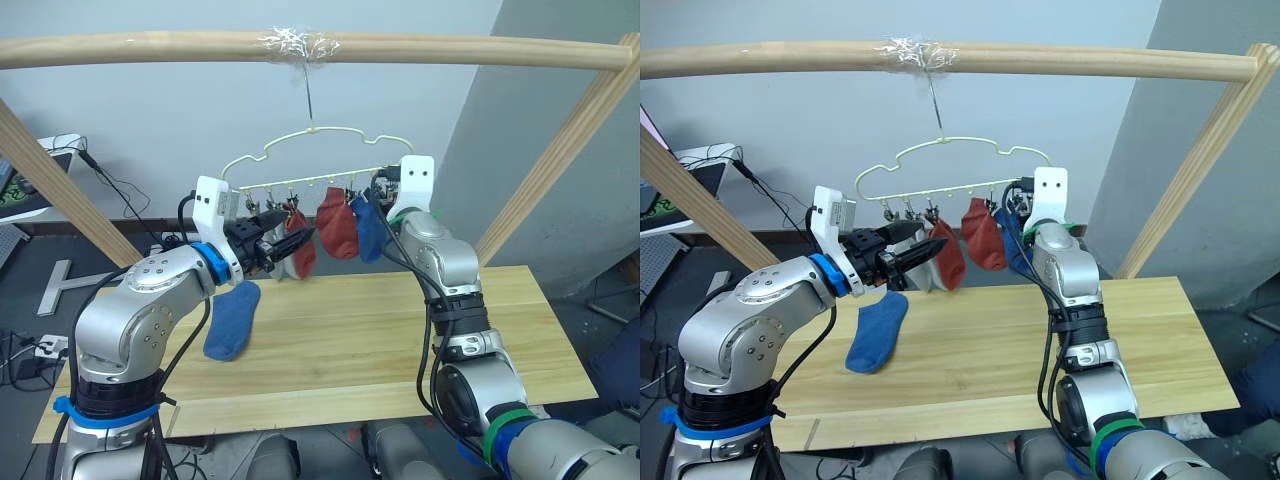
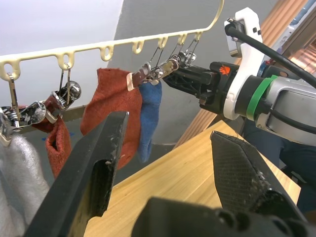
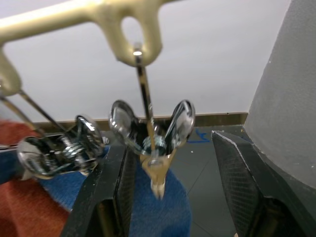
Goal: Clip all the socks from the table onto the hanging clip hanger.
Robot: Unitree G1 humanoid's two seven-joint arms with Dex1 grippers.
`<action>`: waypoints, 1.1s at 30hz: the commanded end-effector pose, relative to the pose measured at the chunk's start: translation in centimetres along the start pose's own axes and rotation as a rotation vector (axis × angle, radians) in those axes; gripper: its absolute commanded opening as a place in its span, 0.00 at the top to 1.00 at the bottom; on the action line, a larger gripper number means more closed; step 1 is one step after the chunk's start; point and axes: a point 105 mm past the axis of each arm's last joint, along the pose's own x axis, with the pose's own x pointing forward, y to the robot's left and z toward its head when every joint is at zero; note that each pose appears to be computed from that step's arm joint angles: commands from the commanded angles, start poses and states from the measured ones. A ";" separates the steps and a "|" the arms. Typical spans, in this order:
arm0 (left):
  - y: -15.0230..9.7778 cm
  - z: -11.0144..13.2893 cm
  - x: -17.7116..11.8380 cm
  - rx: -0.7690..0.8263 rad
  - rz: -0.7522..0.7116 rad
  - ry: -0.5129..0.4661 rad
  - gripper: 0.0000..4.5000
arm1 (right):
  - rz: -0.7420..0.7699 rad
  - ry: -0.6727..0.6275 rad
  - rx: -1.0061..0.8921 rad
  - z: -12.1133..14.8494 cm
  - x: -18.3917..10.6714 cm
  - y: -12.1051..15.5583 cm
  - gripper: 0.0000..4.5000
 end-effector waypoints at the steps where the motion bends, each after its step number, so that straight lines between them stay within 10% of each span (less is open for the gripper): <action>1: -0.4 1.2 -0.4 0.043 0.001 -0.043 0.32 | -0.009 -0.095 0.003 3.0 -0.1 0.1 0.45; 21: -0.3 1.0 -0.6 0.039 0.022 -0.045 0.32 | 0.001 -0.112 0.010 3.8 0.1 0.6 0.45; 30: -0.1 0.9 -0.7 0.035 0.027 -0.042 0.32 | -0.010 -0.109 0.006 3.8 0.1 0.6 0.98; 33: -0.1 0.7 -0.8 0.033 0.031 -0.037 0.32 | -0.011 -0.109 0.006 3.8 0.1 0.5 0.99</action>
